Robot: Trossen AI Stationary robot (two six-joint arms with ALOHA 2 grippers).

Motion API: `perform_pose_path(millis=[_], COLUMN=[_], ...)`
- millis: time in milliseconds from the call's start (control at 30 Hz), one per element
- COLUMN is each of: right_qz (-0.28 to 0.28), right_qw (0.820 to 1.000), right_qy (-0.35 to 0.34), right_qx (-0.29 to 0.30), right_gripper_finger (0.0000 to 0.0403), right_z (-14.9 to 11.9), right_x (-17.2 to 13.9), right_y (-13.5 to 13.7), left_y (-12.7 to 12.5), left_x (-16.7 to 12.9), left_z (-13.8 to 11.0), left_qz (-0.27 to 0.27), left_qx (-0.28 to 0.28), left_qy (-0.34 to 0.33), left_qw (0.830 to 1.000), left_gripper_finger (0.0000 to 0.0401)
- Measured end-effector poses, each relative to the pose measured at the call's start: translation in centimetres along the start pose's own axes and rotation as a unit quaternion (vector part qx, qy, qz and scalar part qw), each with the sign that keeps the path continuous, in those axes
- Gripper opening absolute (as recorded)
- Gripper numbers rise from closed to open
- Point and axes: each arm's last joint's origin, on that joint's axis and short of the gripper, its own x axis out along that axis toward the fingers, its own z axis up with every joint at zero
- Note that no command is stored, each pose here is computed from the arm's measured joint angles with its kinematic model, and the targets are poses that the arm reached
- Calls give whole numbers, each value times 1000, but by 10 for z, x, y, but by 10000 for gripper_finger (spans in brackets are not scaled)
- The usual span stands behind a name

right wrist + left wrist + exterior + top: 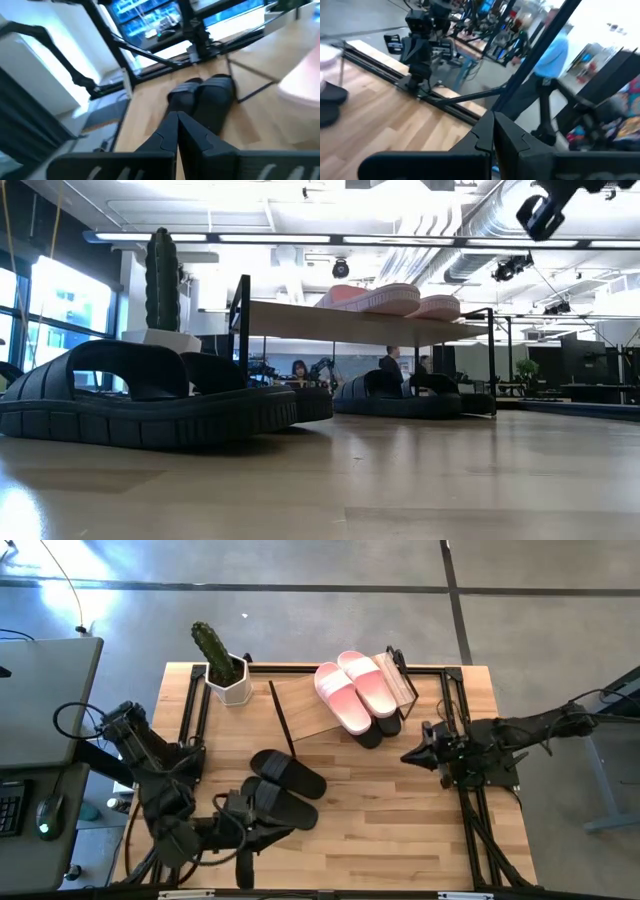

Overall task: Pick and place slides into the shelf
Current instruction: Put the black slide under the shelf

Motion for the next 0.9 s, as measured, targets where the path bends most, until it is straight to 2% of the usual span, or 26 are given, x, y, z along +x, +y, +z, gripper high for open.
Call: perform_pose_path(millis=[167,267,367,467,600,767,900], right_qz=[-44,-56,-62,-69,-76,-79,-80], right_qw=[998,997,996,995,993,992,992], right_qy=[23,33,48,64,78,86,89], right_qx=[-28,-34,-37,-39,-37,-39,-46], right_gripper_finger=[0,0,0,0,0,0,0], right_z=[13,15,13,9,7,5,5], right_x=[-10,-14,-16,-16,-17,-17,-17], right_y=[3,2,1,0,-2,-2,-3], left_y=[-15,-14,-7,3,16,25,38], left_x=[9,16,28,38,49,69,85], left_z=[11,15,4,-10,-31,-50,-70], left_qz=[51,93,143,204,290,335,382], left_qx=[55,55,42,17,-20,-69,-97], left_qy=[50,93,173,264,356,382,408], left_qw=[996,990,974,943,888,859,823], left_gripper_finger=[0,0,0,0,0,0,0])
